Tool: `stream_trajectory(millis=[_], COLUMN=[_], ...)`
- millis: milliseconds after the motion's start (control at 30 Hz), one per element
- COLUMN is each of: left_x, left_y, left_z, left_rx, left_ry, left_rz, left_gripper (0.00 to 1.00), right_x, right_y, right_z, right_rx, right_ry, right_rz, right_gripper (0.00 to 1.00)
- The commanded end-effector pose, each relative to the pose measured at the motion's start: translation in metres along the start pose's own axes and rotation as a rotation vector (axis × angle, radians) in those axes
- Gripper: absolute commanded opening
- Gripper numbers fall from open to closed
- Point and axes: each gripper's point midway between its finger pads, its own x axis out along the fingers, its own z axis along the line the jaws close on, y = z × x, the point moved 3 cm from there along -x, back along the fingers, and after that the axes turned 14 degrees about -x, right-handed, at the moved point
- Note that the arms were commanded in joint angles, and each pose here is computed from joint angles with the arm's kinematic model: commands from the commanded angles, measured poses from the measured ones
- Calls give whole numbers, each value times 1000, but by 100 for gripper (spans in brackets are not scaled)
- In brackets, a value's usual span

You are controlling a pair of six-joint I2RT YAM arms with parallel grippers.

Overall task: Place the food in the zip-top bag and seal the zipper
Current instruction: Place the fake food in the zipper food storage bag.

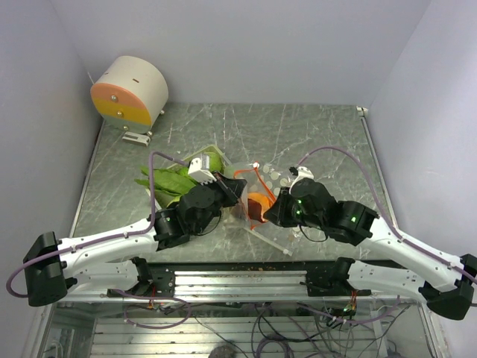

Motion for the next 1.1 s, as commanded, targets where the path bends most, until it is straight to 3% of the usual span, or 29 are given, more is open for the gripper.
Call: stream_trajectory(millis=[0, 467, 633, 867, 1067], left_x=[4, 4, 1, -11, -22], left_y=[-2, 11, 5, -13, -31], left_z=[-11, -10, -8, -13, -22], left_rx=[-30, -8, -3, -89, -141], left_ry=[46, 45, 32, 70, 89], left_rz=[-8, 73, 54, -11, -60], left_gripper=[7, 7, 7, 7, 7], right_x=[-5, 27, 15, -29, -34], right_y=[-33, -108, -120, -132, -101], right_z=[12, 25, 17, 21, -6], right_rx=[-26, -201, -212, -209, -248], right_ry=[-30, 106, 161, 59, 153], right_rz=[-126, -351, -420, -550, -408], right_gripper=[10, 49, 50, 52, 52])
